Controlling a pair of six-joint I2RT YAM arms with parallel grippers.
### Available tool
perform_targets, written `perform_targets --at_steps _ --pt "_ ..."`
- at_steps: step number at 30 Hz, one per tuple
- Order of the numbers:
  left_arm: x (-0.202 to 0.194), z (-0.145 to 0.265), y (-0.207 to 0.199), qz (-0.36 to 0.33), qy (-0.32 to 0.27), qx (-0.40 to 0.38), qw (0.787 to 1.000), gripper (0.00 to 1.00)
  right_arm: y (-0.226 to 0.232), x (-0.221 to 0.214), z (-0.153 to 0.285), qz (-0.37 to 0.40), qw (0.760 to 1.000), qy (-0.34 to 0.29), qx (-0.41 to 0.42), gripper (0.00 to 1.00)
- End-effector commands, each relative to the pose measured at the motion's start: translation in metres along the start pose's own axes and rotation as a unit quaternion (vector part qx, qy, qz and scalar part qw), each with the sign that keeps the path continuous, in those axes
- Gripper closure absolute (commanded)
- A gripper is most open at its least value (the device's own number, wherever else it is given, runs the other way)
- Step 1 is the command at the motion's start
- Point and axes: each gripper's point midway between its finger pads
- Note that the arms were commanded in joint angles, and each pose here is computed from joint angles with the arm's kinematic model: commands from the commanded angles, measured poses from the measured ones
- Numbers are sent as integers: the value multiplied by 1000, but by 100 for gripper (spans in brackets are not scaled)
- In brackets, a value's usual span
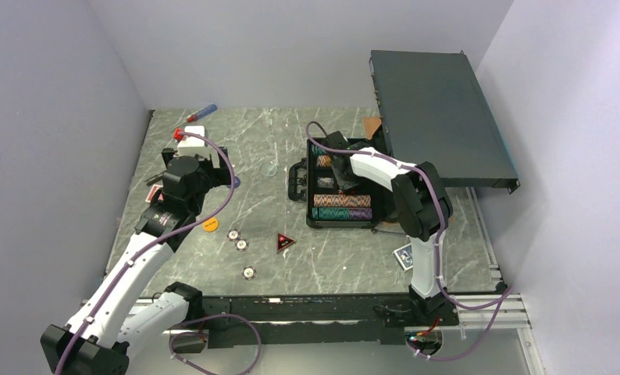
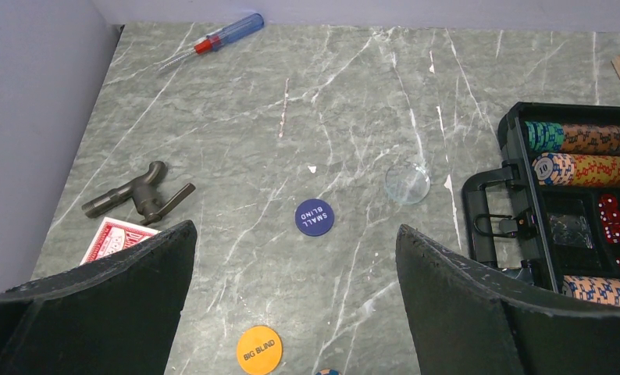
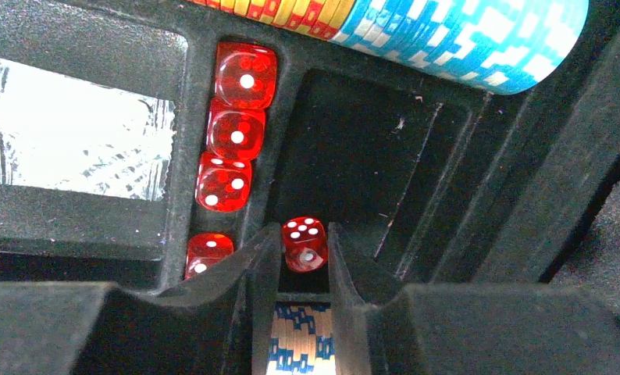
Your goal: Pack up texas hold em set
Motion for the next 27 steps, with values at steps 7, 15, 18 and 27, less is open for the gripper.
perform_targets --at_steps 7,15,18,27 --pt "17 1 -9 15 -17 -14 1000 1 -23 15 10 -19 999 -16 -34 77" --pt "20 3 -10 18 -20 -17 1000 1 -13 32 46 -85 995 -34 -35 100" --pt "21 5 -10 19 -22 -19 999 1 3 32 48 -144 989 -20 -3 100" --pt "25 10 -10 23 -29 -22 999 1 15 40 44 -217 976 -29 16 100"
Point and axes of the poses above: each gripper's point midway between its finger pads, its own z axis back along the fingers, its own y axis along the line the jaws close on, x = y × z, and after that the axes turned 14 degrees about z, right-handed
